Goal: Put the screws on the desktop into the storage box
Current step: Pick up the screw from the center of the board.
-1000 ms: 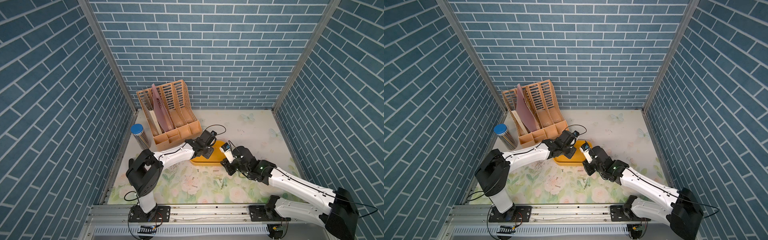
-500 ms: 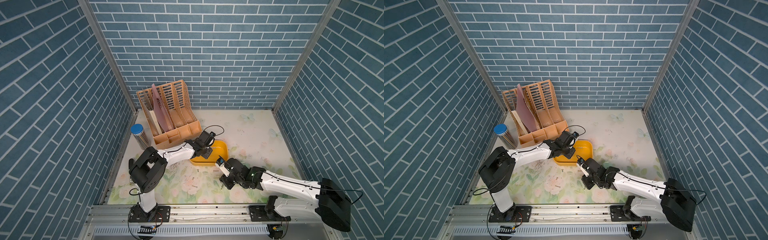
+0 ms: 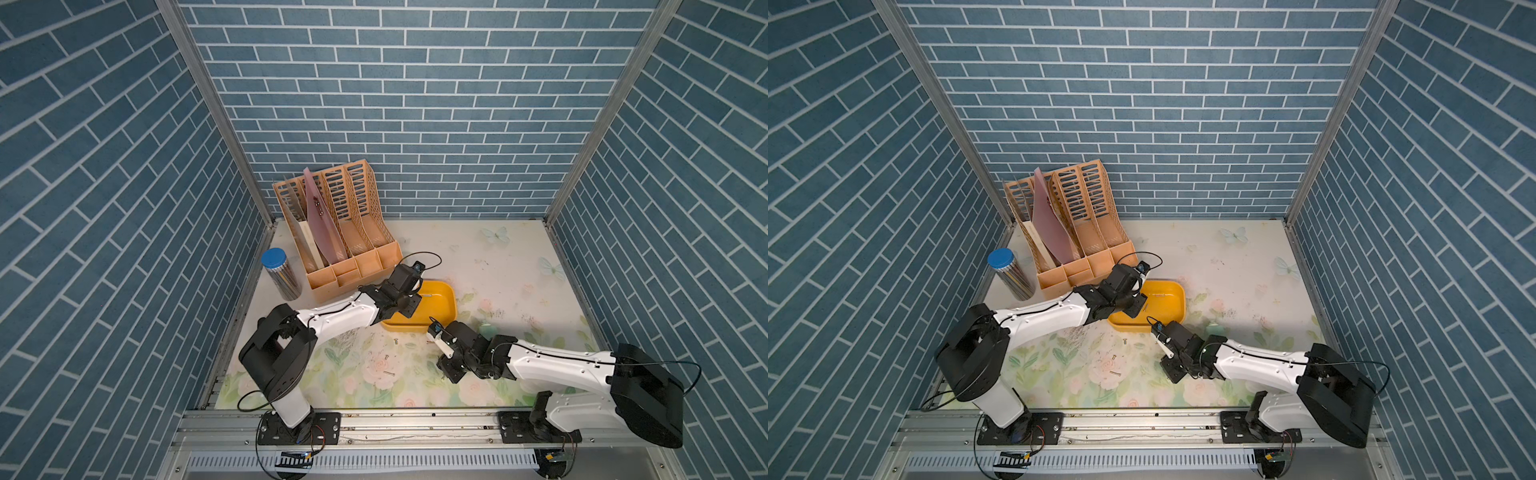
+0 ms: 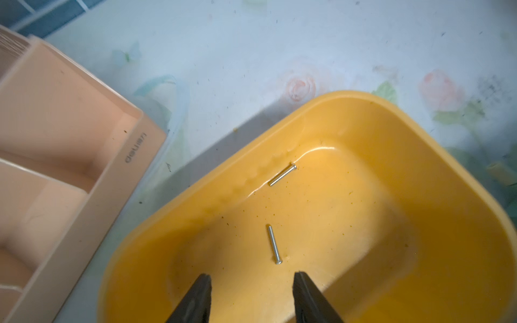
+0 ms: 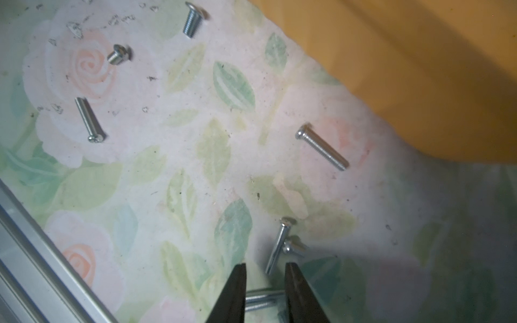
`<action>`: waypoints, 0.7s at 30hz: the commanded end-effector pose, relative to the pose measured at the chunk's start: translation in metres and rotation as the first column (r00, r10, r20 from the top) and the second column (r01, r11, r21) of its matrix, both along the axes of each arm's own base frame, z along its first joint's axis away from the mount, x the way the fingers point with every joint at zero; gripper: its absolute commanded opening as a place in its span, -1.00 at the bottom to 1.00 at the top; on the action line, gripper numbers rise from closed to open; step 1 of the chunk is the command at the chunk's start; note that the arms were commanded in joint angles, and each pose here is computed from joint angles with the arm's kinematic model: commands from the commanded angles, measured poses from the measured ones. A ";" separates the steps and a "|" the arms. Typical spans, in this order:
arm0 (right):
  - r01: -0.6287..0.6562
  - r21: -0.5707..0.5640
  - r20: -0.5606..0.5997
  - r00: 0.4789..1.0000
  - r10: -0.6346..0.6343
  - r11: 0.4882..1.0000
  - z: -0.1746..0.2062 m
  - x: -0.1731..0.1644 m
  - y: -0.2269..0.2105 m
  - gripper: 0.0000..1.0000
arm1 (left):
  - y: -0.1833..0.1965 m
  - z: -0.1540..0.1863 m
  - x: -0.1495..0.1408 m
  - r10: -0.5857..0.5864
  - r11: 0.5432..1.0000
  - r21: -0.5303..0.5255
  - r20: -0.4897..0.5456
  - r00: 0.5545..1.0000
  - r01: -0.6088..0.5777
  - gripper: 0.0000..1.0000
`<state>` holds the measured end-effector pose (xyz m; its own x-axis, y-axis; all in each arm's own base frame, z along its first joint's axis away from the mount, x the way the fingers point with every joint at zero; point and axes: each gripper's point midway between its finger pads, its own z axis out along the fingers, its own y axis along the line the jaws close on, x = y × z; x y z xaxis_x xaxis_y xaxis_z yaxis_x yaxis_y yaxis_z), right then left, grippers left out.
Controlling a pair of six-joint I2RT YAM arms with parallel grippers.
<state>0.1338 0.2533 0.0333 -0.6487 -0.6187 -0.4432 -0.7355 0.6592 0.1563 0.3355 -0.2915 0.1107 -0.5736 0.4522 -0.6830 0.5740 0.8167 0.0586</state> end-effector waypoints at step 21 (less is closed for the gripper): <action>0.035 -0.147 -0.035 0.999 -0.040 0.989 -0.030 0.001 -0.007 -0.50 | 0.069 0.036 -0.025 0.177 0.972 -0.175 0.116 0.977 -0.155 0.27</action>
<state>0.1397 0.2593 0.0180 -0.6630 -0.6326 -0.4004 -0.7222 0.6812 0.1196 0.3122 -0.2275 0.1396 -0.5509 0.2839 -0.7848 0.4524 0.8918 0.0051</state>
